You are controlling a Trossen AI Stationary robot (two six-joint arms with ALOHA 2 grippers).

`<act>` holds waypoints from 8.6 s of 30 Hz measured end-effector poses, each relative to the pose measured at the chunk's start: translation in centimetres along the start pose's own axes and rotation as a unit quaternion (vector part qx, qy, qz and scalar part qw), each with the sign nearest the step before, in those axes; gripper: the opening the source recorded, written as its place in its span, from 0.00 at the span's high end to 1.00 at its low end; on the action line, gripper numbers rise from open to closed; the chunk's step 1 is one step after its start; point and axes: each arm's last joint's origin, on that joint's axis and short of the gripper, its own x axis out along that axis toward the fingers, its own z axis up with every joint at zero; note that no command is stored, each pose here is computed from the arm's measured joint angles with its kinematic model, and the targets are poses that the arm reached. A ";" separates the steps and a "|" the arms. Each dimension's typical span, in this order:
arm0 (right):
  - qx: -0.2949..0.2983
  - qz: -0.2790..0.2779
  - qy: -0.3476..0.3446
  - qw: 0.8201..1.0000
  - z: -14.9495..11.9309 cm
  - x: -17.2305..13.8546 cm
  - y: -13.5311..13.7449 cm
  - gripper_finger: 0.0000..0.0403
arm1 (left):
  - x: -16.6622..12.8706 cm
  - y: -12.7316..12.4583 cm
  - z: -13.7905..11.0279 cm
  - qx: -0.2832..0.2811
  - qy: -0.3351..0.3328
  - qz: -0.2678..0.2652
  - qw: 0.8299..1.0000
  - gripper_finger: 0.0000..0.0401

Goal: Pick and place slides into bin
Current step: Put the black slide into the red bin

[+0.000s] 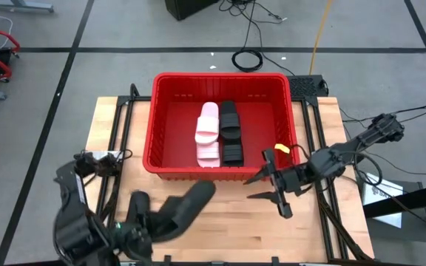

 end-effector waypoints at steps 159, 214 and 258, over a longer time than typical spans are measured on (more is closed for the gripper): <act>-0.013 -0.129 0.159 0.979 -7.4 -5.6 -20.2 0.62 | 23.5 13.6 -31.0 -0.214 0.153 -0.148 0.953 0.63; -0.010 -0.131 0.160 0.978 -8.8 -5.6 -20.1 0.62 | 26.5 13.5 -32.0 -0.206 0.233 -0.184 0.932 0.63; -0.010 -0.142 0.161 0.977 -8.9 -5.9 -20.5 0.62 | 20.9 15.7 -31.3 -0.228 0.303 -0.055 0.924 0.63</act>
